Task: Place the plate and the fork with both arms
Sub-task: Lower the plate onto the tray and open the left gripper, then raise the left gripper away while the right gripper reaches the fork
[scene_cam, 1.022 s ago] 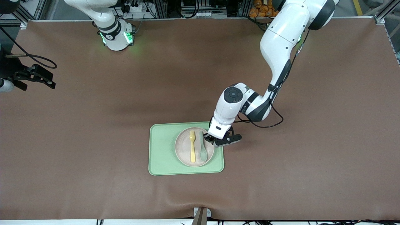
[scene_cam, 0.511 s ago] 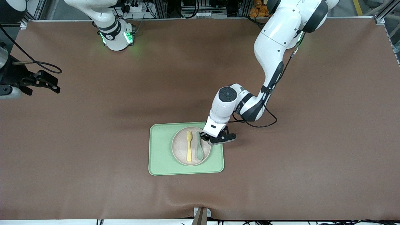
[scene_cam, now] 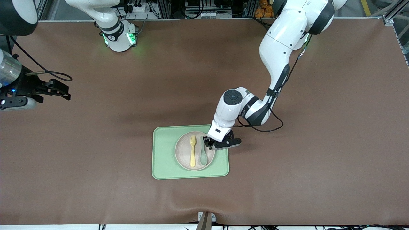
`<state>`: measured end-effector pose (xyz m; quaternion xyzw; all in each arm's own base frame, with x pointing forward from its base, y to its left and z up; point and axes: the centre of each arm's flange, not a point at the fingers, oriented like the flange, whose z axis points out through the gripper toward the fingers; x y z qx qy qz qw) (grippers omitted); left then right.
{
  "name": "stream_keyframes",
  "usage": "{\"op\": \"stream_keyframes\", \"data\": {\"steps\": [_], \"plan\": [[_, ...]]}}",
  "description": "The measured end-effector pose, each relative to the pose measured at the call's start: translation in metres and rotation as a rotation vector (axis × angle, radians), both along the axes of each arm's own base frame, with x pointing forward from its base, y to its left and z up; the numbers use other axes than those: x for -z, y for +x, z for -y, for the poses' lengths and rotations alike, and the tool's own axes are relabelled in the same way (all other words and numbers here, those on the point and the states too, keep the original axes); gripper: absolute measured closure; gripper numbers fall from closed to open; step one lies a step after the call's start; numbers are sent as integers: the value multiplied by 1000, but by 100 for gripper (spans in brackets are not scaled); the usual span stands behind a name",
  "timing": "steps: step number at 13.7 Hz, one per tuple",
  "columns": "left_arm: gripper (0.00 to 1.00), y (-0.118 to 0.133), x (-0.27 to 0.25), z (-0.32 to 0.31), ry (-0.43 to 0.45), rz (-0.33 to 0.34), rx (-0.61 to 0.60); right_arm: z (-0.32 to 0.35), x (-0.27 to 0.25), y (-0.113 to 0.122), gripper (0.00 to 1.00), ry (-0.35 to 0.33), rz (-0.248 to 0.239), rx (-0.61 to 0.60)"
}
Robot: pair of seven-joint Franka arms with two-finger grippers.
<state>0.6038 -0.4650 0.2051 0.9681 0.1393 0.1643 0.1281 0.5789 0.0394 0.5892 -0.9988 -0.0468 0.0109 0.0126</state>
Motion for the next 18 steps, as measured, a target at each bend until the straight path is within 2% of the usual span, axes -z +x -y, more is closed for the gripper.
{"op": "stream_keyframes", "data": {"steps": [2,4,5,7,10,15,17,18], "plan": [[26,7,-20,-4,20,1,-9,-17,4,3,0,0,-4,-27],[7,14,-60,-11,54,-7,-29,-36,10,14,0,5,2,-46],[0,19,-87,-18,65,-5,-42,-43,14,22,0,21,3,-39],[0,24,-139,-34,86,1,-61,-61,28,40,0,78,-1,-7],[0,29,-190,-64,142,-18,-63,-116,57,67,0,106,53,33],[0,25,-271,-131,202,-146,-8,-207,114,97,0,119,55,72],[0,21,-308,-168,209,-184,25,-226,140,114,0,136,93,85],[0,19,-327,-188,207,-201,46,-234,155,118,0,140,97,102]]}}
